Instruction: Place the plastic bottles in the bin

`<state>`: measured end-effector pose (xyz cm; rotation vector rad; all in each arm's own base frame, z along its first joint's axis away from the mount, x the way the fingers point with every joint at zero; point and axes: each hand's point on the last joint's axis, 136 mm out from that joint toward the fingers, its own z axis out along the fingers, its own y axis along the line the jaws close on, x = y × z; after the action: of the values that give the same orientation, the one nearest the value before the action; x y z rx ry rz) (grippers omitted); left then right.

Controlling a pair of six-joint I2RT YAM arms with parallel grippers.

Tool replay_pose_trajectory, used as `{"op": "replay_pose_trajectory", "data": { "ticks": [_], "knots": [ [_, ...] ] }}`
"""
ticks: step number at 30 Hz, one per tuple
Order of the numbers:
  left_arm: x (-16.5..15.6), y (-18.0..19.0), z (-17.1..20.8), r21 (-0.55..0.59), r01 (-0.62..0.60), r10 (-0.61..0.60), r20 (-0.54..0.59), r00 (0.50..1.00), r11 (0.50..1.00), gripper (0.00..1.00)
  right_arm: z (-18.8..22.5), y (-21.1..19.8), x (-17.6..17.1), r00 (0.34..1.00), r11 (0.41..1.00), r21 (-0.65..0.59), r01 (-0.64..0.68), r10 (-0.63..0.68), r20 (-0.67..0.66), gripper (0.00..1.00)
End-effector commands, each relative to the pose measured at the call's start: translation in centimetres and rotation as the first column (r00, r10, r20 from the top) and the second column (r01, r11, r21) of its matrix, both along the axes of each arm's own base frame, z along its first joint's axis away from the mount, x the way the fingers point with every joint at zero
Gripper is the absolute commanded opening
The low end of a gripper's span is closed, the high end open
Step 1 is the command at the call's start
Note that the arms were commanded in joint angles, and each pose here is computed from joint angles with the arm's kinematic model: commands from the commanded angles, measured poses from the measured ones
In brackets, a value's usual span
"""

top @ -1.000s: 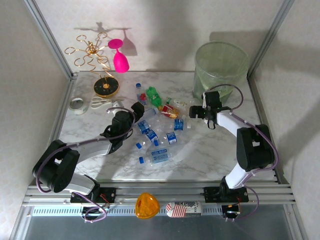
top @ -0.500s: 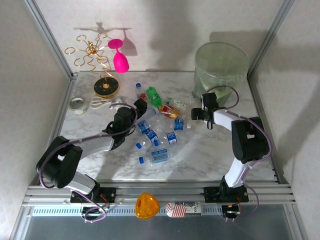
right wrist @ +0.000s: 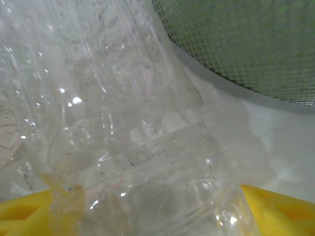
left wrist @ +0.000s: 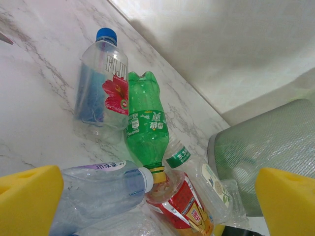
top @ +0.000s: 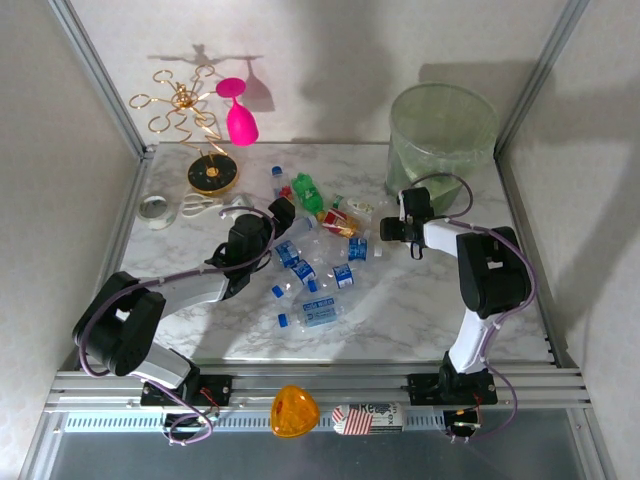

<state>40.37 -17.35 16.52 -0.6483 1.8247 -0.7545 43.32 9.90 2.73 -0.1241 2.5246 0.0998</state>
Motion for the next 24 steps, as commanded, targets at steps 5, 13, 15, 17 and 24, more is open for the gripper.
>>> {"op": "replay_pose_trajectory", "data": {
  "ticks": [5,13,15,17,24],
  "knots": [
    [-0.1,0.1,0.9,-0.022,0.0,0.0,0.017,1.0,1.0,1.0,0.1,0.9,0.8,1.0,1.0,0.021,-0.021,0.021,0.006,0.64],
    [-0.3,0.6,1.2,-0.014,-0.018,0.018,0.024,1.0,1.0,1.0,1.8,0.9,0.3,0.999,0.999,0.028,-0.026,0.025,0.04,0.49],
    [-0.3,0.7,1.3,-0.013,-0.023,0.023,0.027,0.999,1.0,1.0,3.1,1.0,0.0,0.997,0.999,0.037,-0.031,0.028,0.065,0.48],
    [-0.2,0.8,1.4,-0.012,-0.028,0.029,0.03,0.999,1.0,1.0,4.4,1.5,-0.4,0.995,0.997,0.058,-0.048,0.043,0.091,0.48],
    [-0.2,1.5,1.7,-0.007,-0.051,0.051,0.042,0.998,0.999,1.0,8.6,3.7,-1.8,0.978,0.987,0.1,-0.128,0.109,0.176,0.46]
  ]
}}
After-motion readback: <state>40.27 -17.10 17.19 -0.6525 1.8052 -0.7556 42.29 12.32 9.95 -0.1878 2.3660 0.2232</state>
